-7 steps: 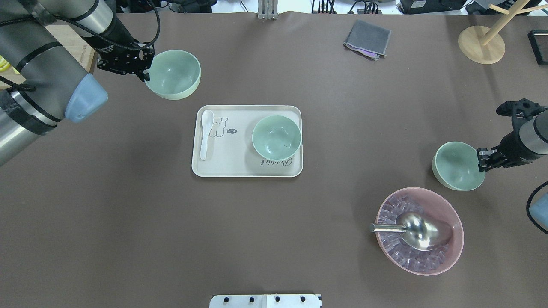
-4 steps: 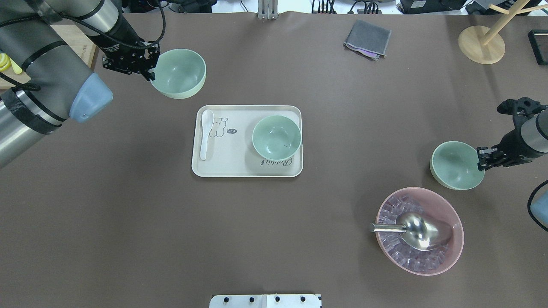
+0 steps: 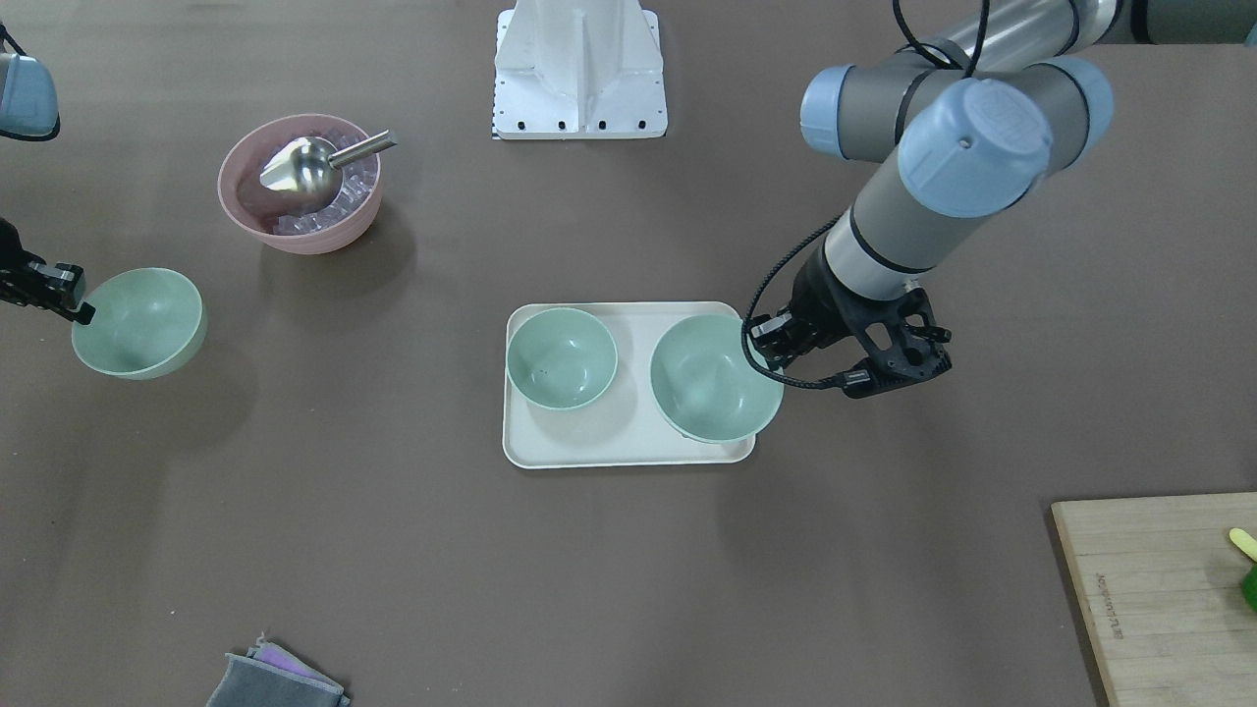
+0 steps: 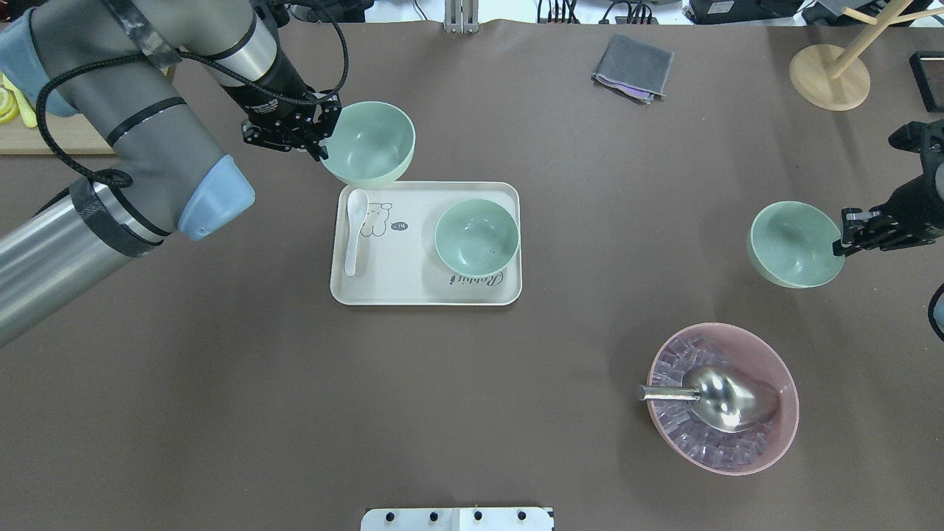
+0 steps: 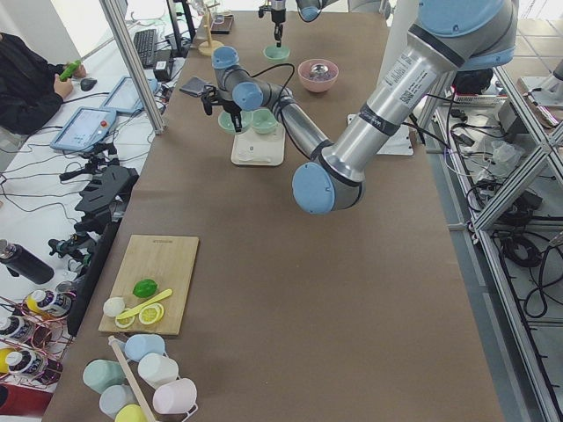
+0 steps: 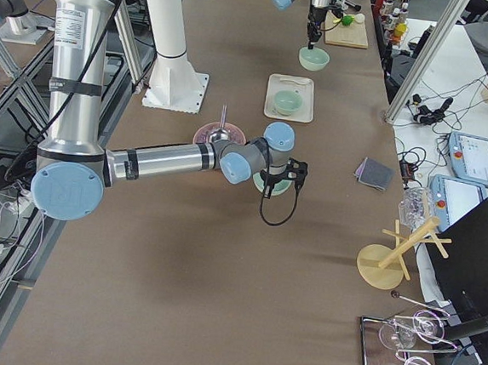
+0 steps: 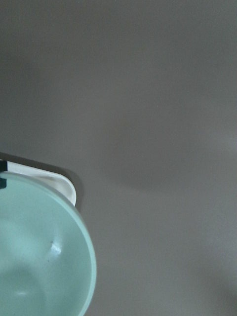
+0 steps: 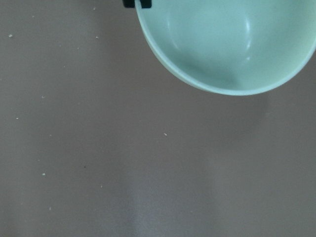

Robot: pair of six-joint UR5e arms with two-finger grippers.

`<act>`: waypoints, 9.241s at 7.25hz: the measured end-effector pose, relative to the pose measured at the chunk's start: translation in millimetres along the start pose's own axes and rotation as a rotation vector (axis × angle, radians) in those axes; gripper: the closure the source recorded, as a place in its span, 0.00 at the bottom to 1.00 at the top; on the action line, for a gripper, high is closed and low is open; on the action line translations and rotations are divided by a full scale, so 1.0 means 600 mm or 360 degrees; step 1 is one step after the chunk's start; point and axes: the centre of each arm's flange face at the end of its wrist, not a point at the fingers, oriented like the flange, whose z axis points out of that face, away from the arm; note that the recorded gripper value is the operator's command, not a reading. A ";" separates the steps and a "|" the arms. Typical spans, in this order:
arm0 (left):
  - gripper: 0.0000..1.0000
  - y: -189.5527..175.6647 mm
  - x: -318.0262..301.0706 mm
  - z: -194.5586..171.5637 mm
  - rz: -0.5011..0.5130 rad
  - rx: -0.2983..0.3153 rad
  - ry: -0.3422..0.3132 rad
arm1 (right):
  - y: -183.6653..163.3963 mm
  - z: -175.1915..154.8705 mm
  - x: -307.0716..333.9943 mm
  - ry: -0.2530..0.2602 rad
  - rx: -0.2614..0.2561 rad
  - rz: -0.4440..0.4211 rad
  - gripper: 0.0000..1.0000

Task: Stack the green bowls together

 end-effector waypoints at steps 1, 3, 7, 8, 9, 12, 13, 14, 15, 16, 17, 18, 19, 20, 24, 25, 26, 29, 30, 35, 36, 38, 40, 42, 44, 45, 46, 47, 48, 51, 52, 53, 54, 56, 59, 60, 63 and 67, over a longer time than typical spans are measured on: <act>1.00 0.029 0.034 0.009 -0.0008 -0.0013 0.0013 | -0.002 -0.003 -0.001 -0.0005 0.0003 0.0001 1.00; 1.00 0.074 0.078 0.033 -0.0005 -0.0039 0.0018 | -0.001 -0.011 -0.004 -0.0029 -0.0002 0.0005 1.00; 1.00 0.146 0.114 0.099 0.0008 -0.0065 -0.0029 | -0.002 -0.018 -0.012 -0.0047 0.0003 -0.0009 1.00; 1.00 0.158 0.124 0.113 0.0012 -0.0064 -0.0038 | -0.003 -0.019 -0.014 -0.0049 0.0005 -0.0010 1.00; 1.00 0.164 0.142 0.127 0.0014 -0.0051 -0.0049 | -0.004 -0.019 -0.016 -0.0050 0.0006 -0.0009 1.00; 1.00 0.168 0.168 0.161 0.0022 -0.0050 -0.0059 | -0.006 -0.018 -0.019 -0.0051 0.0005 -0.0007 1.00; 1.00 0.165 0.168 0.171 0.0025 -0.0051 -0.0058 | -0.006 -0.018 -0.019 -0.0051 0.0005 -0.0007 1.00; 1.00 0.163 0.167 0.177 0.0026 -0.0052 -0.0058 | -0.006 -0.017 -0.019 -0.0051 0.0005 -0.0006 1.00; 1.00 0.164 0.167 0.181 0.0028 -0.0048 -0.0058 | -0.006 -0.017 -0.019 -0.0051 0.0004 -0.0005 1.00; 1.00 0.166 0.168 0.186 0.0033 -0.0038 -0.0060 | -0.006 -0.017 -0.018 -0.0050 0.0004 -0.0004 1.00; 1.00 0.169 0.170 0.190 0.0039 -0.0030 -0.0058 | -0.006 -0.017 -0.018 -0.0049 0.0003 -0.0003 1.00; 1.00 0.170 0.170 0.193 0.0044 -0.0026 -0.0054 | -0.006 -0.016 -0.018 -0.0049 0.0003 -0.0003 1.00; 1.00 0.169 0.170 0.195 0.0044 -0.0025 -0.0054 | -0.006 -0.016 -0.018 -0.0049 0.0003 -0.0002 1.00; 1.00 0.168 0.168 0.199 0.0046 -0.0024 -0.0053 | -0.006 -0.016 -0.018 -0.0049 0.0003 -0.0002 1.00; 1.00 0.169 0.167 0.211 0.0055 -0.0027 -0.0047 | -0.006 -0.016 -0.018 -0.0049 0.0003 -0.0002 1.00; 1.00 0.168 0.166 0.211 0.0056 -0.0027 -0.0048 | -0.006 -0.016 -0.018 -0.0049 0.0003 -0.0002 1.00; 1.00 0.168 0.165 0.212 0.0056 -0.0027 -0.0049 | -0.006 -0.016 -0.018 -0.0049 0.0003 -0.0002 1.00; 1.00 0.167 0.162 0.214 0.0056 -0.0028 -0.0053 | -0.006 -0.016 -0.018 -0.0048 0.0002 -0.0003 1.00; 1.00 0.166 0.162 0.215 0.0056 -0.0027 -0.0052 | -0.005 -0.015 -0.018 -0.0048 0.0001 -0.0003 1.00; 1.00 0.165 0.161 0.219 0.0055 -0.0028 -0.0050 | -0.005 -0.015 -0.018 -0.0048 0.0001 -0.0003 1.00; 1.00 0.164 0.161 0.219 0.0057 -0.0027 -0.0047 | -0.005 -0.015 -0.018 -0.0049 0.0001 -0.0003 1.00; 1.00 0.164 0.161 0.220 0.0061 -0.0026 -0.0041 | -0.005 -0.016 -0.019 -0.0050 0.0002 -0.0003 1.00; 1.00 0.163 0.161 0.221 0.0061 -0.0019 -0.0043 | -0.005 -0.015 -0.019 -0.0050 0.0001 -0.0004 1.00; 1.00 0.159 0.159 0.223 0.0058 0.0008 -0.0050 | -0.005 -0.014 -0.018 -0.0048 -0.0002 -0.0002 1.00; 1.00 0.158 0.158 0.224 0.0057 0.0013 -0.0052 | -0.005 -0.014 -0.018 -0.0047 -0.0002 -0.0001 1.00; 1.00 0.158 0.158 0.224 0.0057 0.0014 -0.0053 | -0.005 -0.014 -0.018 -0.0047 -0.0002 -0.0001 1.00; 1.00 0.159 0.158 0.225 0.0058 0.0012 -0.0054 | -0.005 -0.013 -0.018 -0.0047 -0.0002 -0.0001 1.00; 1.00 0.160 0.158 0.226 0.0059 0.0011 -0.0055 | -0.005 -0.013 -0.018 -0.0047 -0.0003 -0.0001 1.00; 1.00 0.162 0.159 0.228 0.0060 0.0009 -0.0056 | -0.005 -0.013 -0.018 -0.0046 -0.0003 0.0000 1.00; 1.00 0.167 0.161 0.231 0.0065 0.0017 -0.0058 | -0.005 -0.013 -0.017 -0.0046 -0.0003 0.0000 1.00; 1.00 0.168 0.162 0.232 0.0067 0.0020 -0.0058 | -0.005 -0.013 -0.017 -0.0046 -0.0003 0.0000 1.00; 1.00 0.168 0.162 0.232 0.0067 0.0022 -0.0058 | -0.005 -0.013 -0.017 -0.0046 -0.0003 0.0000 1.00; 1.00 0.168 0.162 0.232 0.0067 0.0023 -0.0059 | -0.005 -0.013 -0.017 -0.0046 -0.0004 0.0001 1.00; 1.00 0.168 0.162 0.232 0.0069 0.0023 -0.0059 | -0.005 -0.012 -0.017 -0.0044 -0.0005 0.0002 1.00; 0.38 0.168 0.161 0.232 0.0081 0.0026 -0.0034 | -0.006 -0.011 -0.016 -0.0043 -0.0006 0.0004 1.00; 0.14 0.169 0.161 0.231 0.0085 0.0026 -0.0027 | -0.006 -0.011 -0.015 -0.0042 -0.0007 0.0005 1.00; 0.03 0.162 0.164 0.211 0.0096 0.0037 -0.0001 | -0.006 -0.011 -0.017 -0.0046 -0.0008 0.0003 1.00; 0.02 0.063 0.078 0.095 0.0076 0.0064 0.0035 | -0.044 -0.066 -0.134 -0.0062 -0.0045 0.0023 1.00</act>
